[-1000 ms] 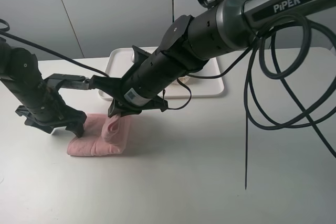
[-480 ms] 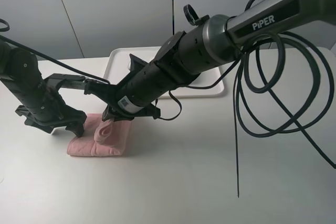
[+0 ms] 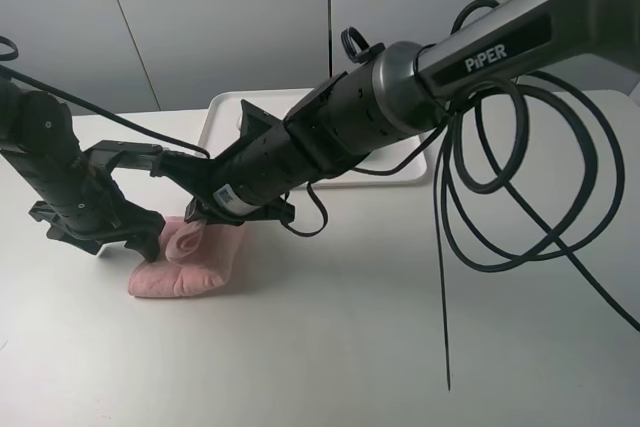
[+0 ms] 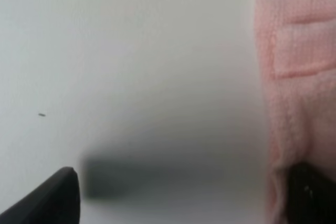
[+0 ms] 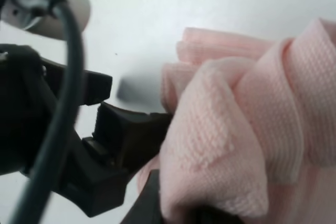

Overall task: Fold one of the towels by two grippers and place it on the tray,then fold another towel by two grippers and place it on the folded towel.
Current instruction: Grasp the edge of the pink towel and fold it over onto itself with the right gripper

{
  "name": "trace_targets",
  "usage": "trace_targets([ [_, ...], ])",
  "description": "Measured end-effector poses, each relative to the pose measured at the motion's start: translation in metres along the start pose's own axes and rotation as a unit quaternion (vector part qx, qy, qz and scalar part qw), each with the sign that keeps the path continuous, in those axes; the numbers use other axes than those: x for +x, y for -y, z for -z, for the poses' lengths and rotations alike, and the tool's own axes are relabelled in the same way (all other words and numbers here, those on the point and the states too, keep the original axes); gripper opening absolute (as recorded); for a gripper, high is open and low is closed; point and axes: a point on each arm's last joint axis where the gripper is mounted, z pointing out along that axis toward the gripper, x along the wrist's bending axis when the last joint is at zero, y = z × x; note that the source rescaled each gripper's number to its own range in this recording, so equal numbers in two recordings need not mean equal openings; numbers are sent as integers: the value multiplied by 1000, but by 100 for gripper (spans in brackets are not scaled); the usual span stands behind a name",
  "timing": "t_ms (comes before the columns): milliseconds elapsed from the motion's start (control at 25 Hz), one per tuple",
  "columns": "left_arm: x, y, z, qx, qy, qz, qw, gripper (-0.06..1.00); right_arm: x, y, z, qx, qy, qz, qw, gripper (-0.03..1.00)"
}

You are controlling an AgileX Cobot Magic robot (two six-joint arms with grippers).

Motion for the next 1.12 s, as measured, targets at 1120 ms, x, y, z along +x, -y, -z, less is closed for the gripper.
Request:
trace_targets([
  [1120,0,2,0,13,2,9,1000,100,5,-3,-20,-3,-5,26,1000,45],
])
